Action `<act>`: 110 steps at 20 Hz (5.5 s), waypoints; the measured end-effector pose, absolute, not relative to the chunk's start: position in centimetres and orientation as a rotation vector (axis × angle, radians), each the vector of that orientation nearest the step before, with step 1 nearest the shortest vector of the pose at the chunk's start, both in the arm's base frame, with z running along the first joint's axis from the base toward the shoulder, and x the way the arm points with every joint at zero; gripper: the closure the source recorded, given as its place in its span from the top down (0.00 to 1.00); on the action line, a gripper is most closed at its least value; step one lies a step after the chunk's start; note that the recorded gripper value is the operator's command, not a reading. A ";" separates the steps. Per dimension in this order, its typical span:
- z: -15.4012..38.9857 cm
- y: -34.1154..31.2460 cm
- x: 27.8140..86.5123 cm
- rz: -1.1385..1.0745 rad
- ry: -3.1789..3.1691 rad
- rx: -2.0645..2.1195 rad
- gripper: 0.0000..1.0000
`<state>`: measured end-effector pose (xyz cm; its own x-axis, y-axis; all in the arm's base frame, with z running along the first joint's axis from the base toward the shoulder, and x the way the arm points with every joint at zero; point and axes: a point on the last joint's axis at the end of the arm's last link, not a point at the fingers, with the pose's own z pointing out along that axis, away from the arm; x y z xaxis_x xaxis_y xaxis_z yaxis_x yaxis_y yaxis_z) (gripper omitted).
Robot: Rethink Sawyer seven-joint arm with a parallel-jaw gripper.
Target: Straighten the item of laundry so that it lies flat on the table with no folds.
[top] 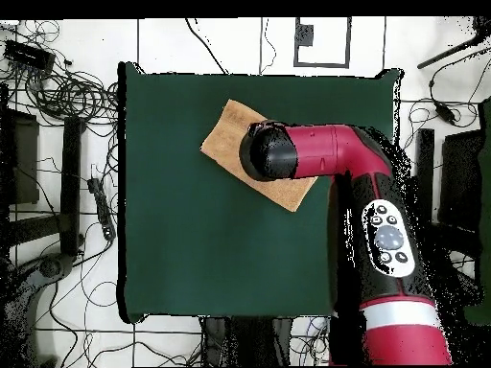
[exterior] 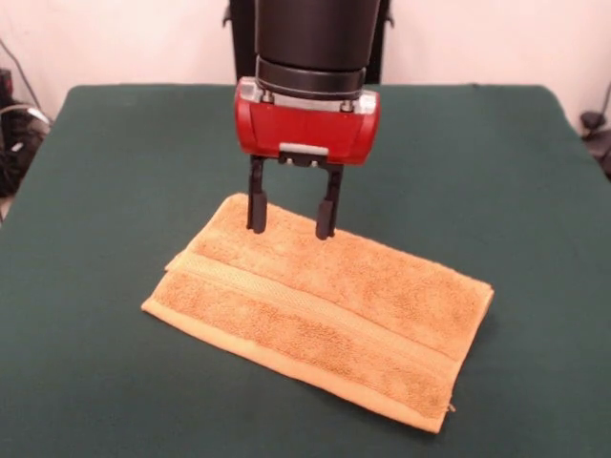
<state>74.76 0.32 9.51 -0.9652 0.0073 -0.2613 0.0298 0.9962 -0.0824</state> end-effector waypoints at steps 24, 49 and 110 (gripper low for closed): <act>10.0 3.3 75.0 -0.020 2.942 -0.522 1.00; 8.5 4.5 74.9 0.050 2.919 -1.174 1.00; 0.7 -1.5 81.1 0.117 2.884 -1.341 1.00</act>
